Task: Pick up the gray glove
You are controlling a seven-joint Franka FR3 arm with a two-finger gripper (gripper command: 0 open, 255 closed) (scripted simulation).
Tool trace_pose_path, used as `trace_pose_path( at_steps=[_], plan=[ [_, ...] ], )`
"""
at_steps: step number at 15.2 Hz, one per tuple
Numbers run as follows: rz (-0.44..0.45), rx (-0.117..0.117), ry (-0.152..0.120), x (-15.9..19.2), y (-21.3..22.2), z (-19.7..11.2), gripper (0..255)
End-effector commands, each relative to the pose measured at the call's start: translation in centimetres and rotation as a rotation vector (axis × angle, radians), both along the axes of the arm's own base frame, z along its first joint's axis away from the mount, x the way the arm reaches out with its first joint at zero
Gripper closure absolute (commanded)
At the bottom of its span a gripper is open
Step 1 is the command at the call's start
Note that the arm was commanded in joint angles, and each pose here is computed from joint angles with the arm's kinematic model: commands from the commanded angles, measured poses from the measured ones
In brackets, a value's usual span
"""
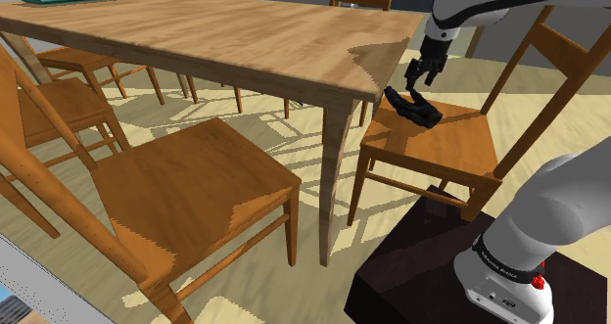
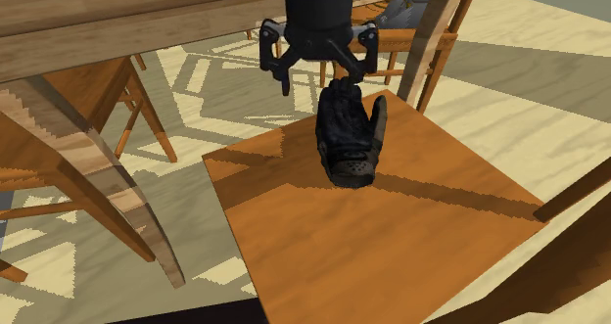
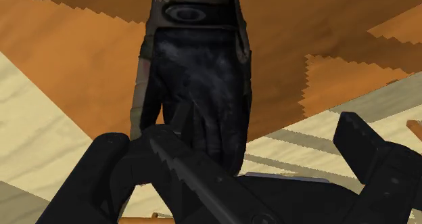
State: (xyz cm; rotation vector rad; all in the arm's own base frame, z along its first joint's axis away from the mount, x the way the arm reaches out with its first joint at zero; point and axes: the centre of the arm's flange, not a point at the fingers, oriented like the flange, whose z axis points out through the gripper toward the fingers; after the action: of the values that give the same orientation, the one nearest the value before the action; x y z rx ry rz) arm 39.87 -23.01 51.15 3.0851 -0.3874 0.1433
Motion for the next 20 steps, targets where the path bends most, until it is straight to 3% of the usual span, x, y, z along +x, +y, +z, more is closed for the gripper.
trace_pose_path(
  at_steps=[1,10,19,20],
  plan=[
    [-0.020,-0.002,-0.013,0.9,-2.4,-0.7,0],
    [-0.106,0.000,-0.066,3.5,-12.9,-3.9,0],
    [-0.106,0.000,-0.066,3.5,-12.9,-7.9,0],
    [-0.106,0.000,-0.066,3.5,-13.0,-7.9,255]
  ],
)
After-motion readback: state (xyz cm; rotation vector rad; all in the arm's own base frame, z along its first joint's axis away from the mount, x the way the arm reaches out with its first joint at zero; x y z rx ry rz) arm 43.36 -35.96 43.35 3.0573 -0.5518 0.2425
